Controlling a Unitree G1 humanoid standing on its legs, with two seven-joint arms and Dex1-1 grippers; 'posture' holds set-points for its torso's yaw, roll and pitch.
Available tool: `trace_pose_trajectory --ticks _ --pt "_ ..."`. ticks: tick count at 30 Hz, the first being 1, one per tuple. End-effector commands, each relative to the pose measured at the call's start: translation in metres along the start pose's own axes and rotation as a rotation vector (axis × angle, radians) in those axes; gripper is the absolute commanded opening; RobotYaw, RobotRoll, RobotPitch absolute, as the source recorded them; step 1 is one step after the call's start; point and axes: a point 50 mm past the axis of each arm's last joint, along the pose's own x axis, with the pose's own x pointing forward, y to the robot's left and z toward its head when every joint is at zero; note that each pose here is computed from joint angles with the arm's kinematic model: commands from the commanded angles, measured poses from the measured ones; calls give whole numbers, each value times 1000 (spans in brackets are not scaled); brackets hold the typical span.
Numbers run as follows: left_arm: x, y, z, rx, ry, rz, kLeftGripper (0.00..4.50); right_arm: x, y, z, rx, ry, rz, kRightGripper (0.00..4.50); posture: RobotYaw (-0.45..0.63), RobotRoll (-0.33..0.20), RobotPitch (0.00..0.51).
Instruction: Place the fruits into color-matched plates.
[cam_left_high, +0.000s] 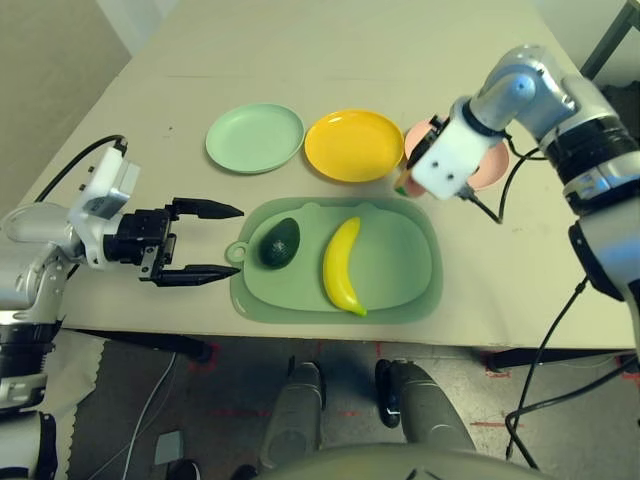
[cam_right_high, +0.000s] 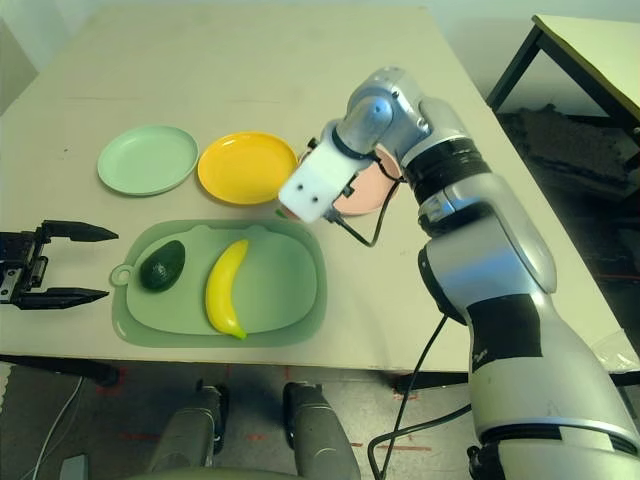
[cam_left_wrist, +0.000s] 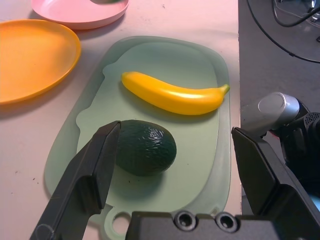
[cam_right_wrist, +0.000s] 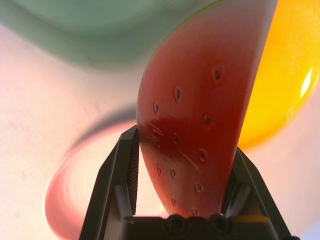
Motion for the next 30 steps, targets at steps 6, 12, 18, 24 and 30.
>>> trace_pose_trajectory --ticks 6,12,18,24,30 --pt "2 -6 2 10 -1 -4 4500 27 35 -39 146 295 -30 2093 26 0 202" --pt "-1 -10 4 1 3 3 4500 40 53 -48 182 370 -44 2093 47 0 212" --pt "-2 -10 8 -13 -25 18 4500 41 55 -49 196 372 -53 4468 36 0 213" --pt "-3 -5 8 -1 -10 7 4500 29 54 -55 168 407 -62 4468 19 0 208" --pt "-7 -2 7 -1 -2 12 4500 -1 19 -40 23 303 -100 4468 5 0 207"
